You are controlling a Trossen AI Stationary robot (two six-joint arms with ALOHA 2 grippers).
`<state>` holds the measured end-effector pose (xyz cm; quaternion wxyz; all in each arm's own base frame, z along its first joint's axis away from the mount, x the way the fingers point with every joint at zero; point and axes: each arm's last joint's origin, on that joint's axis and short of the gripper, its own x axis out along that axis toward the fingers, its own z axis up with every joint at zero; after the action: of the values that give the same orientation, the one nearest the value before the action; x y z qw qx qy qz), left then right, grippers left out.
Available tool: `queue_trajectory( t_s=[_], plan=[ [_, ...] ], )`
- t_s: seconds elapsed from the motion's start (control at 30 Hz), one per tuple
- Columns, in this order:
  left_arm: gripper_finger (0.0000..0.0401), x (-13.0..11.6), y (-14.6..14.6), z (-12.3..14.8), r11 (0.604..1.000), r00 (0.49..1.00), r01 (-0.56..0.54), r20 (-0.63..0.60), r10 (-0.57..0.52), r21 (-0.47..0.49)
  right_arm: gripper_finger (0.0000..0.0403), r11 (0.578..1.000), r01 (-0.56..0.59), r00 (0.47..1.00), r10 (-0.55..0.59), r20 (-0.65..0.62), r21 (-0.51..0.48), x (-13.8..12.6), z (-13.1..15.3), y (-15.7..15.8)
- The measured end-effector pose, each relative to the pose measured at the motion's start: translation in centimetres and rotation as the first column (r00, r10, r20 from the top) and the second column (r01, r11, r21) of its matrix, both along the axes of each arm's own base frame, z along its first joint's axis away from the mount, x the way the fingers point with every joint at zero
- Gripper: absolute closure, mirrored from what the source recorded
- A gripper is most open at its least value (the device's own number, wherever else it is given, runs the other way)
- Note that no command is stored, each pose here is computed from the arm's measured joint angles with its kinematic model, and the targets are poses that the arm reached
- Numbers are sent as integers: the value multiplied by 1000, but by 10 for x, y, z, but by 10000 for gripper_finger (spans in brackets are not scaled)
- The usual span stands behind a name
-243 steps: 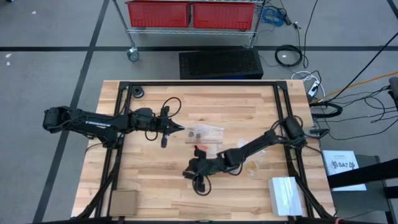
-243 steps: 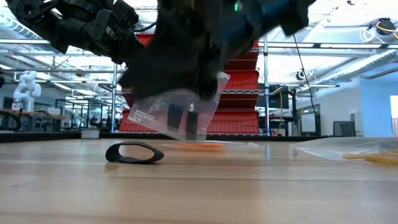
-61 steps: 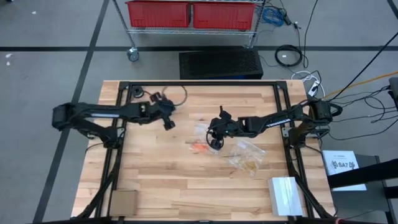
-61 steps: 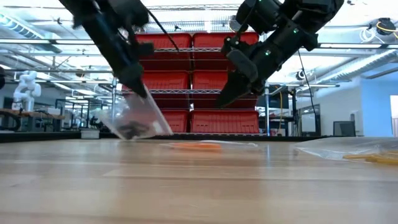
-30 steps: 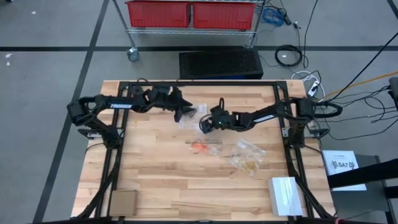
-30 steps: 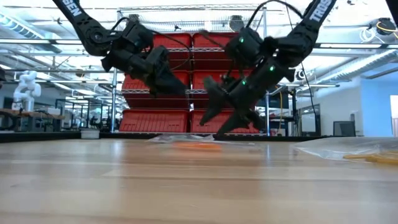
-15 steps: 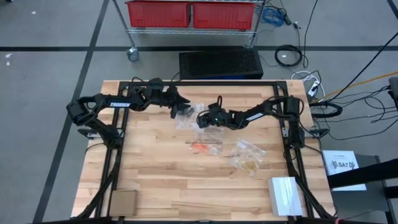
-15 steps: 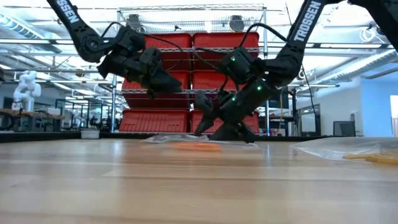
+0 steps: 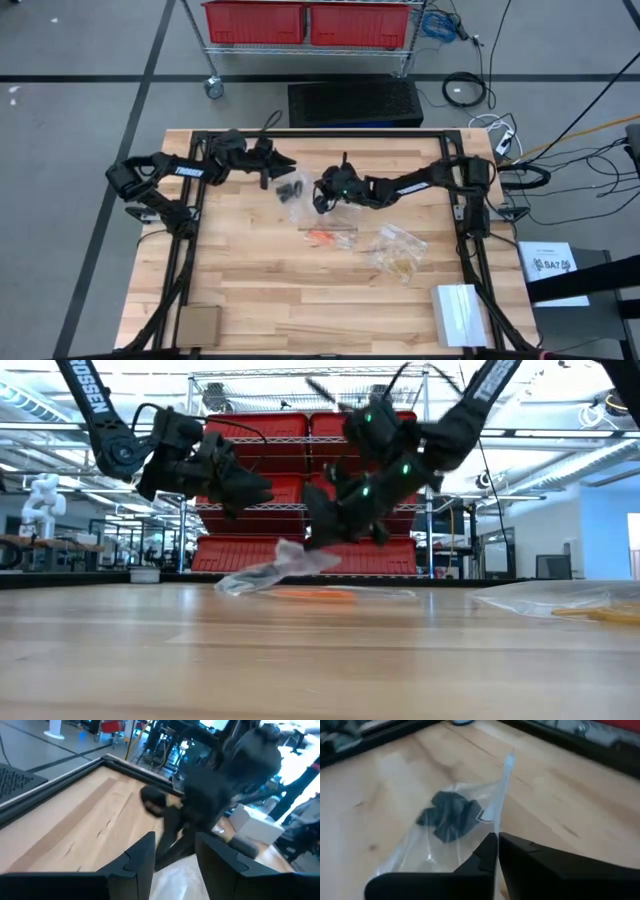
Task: Sort rubber bands
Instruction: Close the top left transparent zip lock bag
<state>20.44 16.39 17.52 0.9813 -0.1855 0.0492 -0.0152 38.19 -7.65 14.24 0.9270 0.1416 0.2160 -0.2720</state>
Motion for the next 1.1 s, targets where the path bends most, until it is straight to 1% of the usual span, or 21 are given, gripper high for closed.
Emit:
queue_trajectory(
  t_s=[0.13, 0.23, 0.3, 0.43, 0.57, 0.63, 0.67, 0.8, 0.93, 1.1],
  plan=[
    [256, -1, 1, 1, 997, 1000, 23, 14, -24, 68, 400, 993, -85, 995, 81, -55, -83, -7, 34, 13],
    [256, -4, 2, 6, 990, 999, 16, 30, -20, 137, 401, 986, -133, 987, 122, -109, -99, -18, 56, 25],
    [256, -4, 2, 7, 988, 999, 17, 33, -22, 156, 401, 981, -160, 983, 148, -111, -113, -24, 70, 33],
    [256, -1, -5, 9, 982, 995, 81, 41, -89, 169, 401, 966, -207, 977, 197, -78, -152, -34, 96, 45],
    [256, 4, -14, 10, 966, 981, 175, 48, -187, 191, 401, 953, -238, 971, 232, -54, -185, -43, 113, 54],
    [256, 7, -19, 11, 952, 968, 223, 63, -241, 211, 401, 952, -243, 970, 238, -51, -187, -46, 117, 56],
    [256, 8, -21, 12, 948, 965, 231, 69, -251, 219, 401, 951, -246, 969, 240, -52, -186, -46, 118, 56],
    [256, 14, -27, 16, 938, 955, 259, 87, -284, 229, 401, 948, -260, 966, 254, -57, -183, -48, 120, 60],
    [256, 22, -30, 23, 930, 946, 281, 94, -310, 236, 401, 941, -296, 955, 291, -52, -164, -48, 119, 61],
    [256, 31, -33, 31, 923, 936, 310, 94, -338, 229, 401, 941, -297, 955, 293, -51, -164, -48, 119, 61]
  ],
)
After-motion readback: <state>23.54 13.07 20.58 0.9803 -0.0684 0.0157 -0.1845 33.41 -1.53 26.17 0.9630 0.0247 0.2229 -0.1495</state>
